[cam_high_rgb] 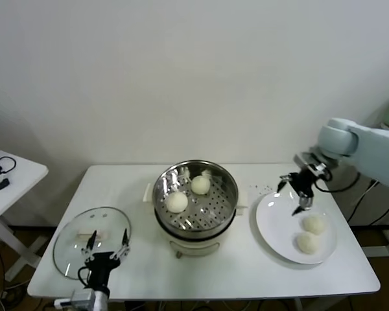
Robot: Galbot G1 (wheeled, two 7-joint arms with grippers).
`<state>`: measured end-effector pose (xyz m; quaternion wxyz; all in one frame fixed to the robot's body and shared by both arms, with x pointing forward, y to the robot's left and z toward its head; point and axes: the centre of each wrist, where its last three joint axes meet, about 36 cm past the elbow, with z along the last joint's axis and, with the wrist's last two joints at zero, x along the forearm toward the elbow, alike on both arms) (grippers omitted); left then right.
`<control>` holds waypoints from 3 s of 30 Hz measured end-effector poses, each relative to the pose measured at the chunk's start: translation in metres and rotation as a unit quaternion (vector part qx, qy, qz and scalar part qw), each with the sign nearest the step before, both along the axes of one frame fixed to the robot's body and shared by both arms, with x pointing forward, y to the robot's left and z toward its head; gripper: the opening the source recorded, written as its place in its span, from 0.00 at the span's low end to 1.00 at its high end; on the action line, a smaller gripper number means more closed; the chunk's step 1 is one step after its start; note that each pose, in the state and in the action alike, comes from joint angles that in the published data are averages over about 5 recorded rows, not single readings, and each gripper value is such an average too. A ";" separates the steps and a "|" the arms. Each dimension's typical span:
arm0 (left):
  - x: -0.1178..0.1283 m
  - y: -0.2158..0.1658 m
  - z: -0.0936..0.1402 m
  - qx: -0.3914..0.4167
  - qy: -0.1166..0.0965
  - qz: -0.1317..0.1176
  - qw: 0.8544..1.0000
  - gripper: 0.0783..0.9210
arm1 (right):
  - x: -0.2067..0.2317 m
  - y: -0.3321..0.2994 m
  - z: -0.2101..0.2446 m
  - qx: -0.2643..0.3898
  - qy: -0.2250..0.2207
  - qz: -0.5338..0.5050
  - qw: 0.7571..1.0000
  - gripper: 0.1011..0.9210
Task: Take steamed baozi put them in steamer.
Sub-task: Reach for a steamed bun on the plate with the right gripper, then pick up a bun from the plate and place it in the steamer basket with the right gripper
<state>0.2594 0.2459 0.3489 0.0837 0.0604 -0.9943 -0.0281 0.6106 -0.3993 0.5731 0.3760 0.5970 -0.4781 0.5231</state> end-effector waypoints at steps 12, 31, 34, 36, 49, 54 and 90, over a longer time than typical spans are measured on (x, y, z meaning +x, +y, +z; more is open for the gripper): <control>-0.002 -0.002 -0.002 0.003 0.005 0.004 1.000 0.88 | -0.029 -0.042 -0.070 -0.035 0.020 -0.020 0.999 0.88; -0.001 -0.001 -0.008 0.007 0.013 0.011 1.000 0.88 | -0.024 -0.040 -0.111 -0.051 0.021 -0.016 0.998 0.88; 0.001 -0.001 -0.008 0.006 0.013 0.010 1.000 0.88 | -0.022 -0.037 -0.114 -0.051 0.021 -0.014 0.998 0.88; 0.002 -0.002 -0.008 0.006 0.012 0.010 1.000 0.88 | -0.021 -0.035 -0.116 -0.051 0.021 -0.013 0.998 0.88; 0.003 -0.002 -0.009 0.005 0.013 0.011 1.000 0.88 | -0.021 -0.032 -0.123 -0.053 0.024 -0.009 0.998 0.80; 0.003 -0.003 -0.009 0.005 0.013 0.011 1.000 0.88 | -0.021 -0.032 -0.124 -0.053 0.024 -0.010 0.998 0.76; 0.000 -0.009 -0.006 0.020 0.014 -0.005 1.000 0.88 | 0.023 0.165 0.121 -0.088 -0.180 0.357 0.912 0.71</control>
